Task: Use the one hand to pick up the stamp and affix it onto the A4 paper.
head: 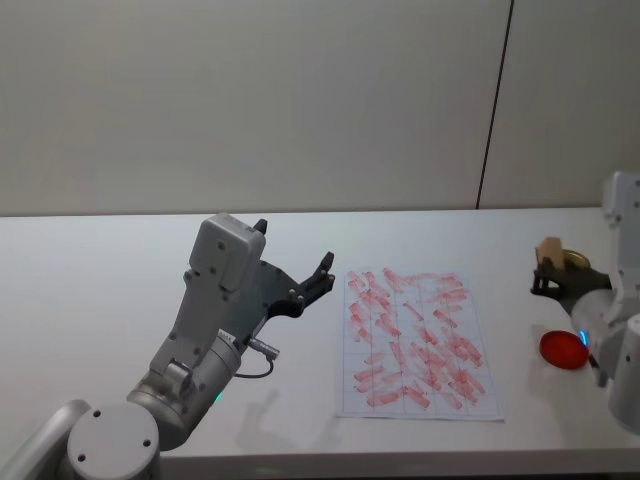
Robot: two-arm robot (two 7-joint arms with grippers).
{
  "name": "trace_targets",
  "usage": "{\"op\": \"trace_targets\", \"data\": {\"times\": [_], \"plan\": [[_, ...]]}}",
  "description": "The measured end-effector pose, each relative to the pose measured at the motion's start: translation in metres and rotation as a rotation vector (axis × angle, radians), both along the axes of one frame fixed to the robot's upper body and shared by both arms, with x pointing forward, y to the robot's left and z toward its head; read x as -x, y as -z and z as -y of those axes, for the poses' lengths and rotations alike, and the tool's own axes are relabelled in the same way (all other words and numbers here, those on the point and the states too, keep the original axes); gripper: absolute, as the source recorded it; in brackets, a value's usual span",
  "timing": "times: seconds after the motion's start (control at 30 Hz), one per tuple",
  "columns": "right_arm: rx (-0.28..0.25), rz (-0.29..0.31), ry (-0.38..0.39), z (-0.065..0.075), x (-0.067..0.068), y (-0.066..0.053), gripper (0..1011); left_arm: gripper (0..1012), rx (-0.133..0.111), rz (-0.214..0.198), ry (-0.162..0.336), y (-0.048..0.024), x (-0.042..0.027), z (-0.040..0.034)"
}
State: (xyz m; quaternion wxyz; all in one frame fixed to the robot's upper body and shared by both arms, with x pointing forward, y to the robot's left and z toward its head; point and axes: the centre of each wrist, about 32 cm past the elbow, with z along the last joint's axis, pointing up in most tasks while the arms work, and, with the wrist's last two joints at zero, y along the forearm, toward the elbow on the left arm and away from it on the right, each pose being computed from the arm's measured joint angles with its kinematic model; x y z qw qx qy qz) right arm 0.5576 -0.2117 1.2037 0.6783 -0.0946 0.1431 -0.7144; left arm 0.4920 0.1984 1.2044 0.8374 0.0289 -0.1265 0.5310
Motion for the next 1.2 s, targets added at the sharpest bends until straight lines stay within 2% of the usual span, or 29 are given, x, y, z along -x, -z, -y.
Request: {"op": "trace_targets", "data": {"times": [0.17, 0.3, 0.53, 0.8, 1.2], "plan": [[-0.009, 0.005, -0.051, -0.012, 0.003, -0.015, 226, 993, 0.0, 0.0, 0.0, 0.0, 0.0, 0.0], [-0.003, -0.011, -0.089, -0.023, 0.005, -0.019, 226, 993, 0.0, 0.0, 0.0, 0.0, 0.0, 0.0], [0.025, -0.053, -0.141, -0.04, 0.006, -0.02, 225, 993, 0.0, 0.0, 0.0, 0.0, 0.0, 0.0], [0.077, -0.135, -0.193, -0.063, 0.002, -0.006, 226, 993, 0.0, 0.0, 0.0, 0.0, 0.0, 0.0], [0.123, -0.229, -0.214, -0.085, -0.011, 0.018, 226, 993, 0.0, 0.0, 0.0, 0.0, 0.0, 0.0]]}}
